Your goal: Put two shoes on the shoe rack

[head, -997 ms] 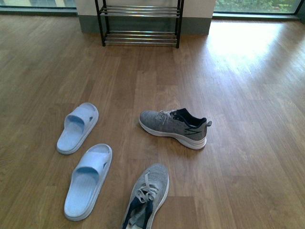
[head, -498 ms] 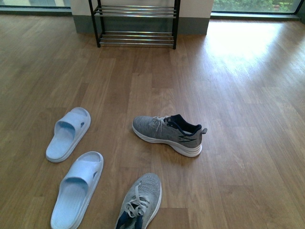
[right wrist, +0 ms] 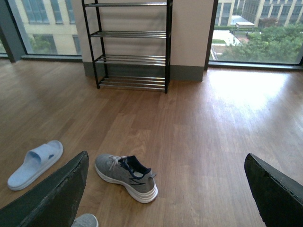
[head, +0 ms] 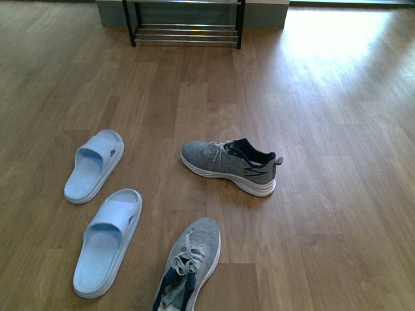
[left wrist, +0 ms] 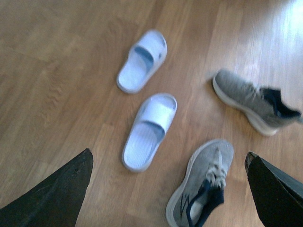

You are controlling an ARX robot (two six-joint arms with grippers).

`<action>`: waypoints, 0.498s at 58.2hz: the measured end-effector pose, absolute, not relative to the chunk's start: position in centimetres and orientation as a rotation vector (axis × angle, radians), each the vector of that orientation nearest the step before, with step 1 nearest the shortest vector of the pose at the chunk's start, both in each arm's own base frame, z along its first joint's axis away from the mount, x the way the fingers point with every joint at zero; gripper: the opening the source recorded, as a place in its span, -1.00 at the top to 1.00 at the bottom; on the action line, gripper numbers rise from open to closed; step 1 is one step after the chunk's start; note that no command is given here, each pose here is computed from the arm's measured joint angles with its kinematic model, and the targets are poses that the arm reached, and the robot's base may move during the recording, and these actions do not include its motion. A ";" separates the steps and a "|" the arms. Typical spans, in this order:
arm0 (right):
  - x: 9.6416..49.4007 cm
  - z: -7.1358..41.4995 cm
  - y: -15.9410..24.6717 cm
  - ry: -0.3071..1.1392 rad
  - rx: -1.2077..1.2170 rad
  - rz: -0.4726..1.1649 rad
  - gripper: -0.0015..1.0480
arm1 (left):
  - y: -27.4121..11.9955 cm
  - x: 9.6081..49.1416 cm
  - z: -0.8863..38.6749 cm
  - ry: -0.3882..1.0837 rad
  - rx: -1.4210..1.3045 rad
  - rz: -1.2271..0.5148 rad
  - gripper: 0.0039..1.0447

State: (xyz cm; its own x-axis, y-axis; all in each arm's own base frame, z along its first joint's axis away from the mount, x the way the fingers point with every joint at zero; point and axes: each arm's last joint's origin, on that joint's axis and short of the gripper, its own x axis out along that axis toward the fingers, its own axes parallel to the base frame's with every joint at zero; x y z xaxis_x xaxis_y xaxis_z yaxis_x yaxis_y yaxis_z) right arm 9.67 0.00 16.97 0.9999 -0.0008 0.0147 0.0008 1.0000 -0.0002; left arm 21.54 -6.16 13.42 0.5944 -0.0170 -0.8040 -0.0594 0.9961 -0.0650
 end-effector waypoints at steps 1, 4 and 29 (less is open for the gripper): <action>9.7 17.0 0.0 -0.015 0.000 -0.001 -0.82 | -6.4 21.9 12.8 0.960 -0.063 0.012 -0.83; 9.7 17.0 0.0 -0.015 0.000 -0.001 -0.82 | -7.2 22.8 11.3 1.016 -0.001 -0.016 -0.83; 9.7 17.0 0.0 -0.015 0.000 0.000 -0.82 | -12.0 30.2 -2.8 1.311 0.189 -0.368 -0.83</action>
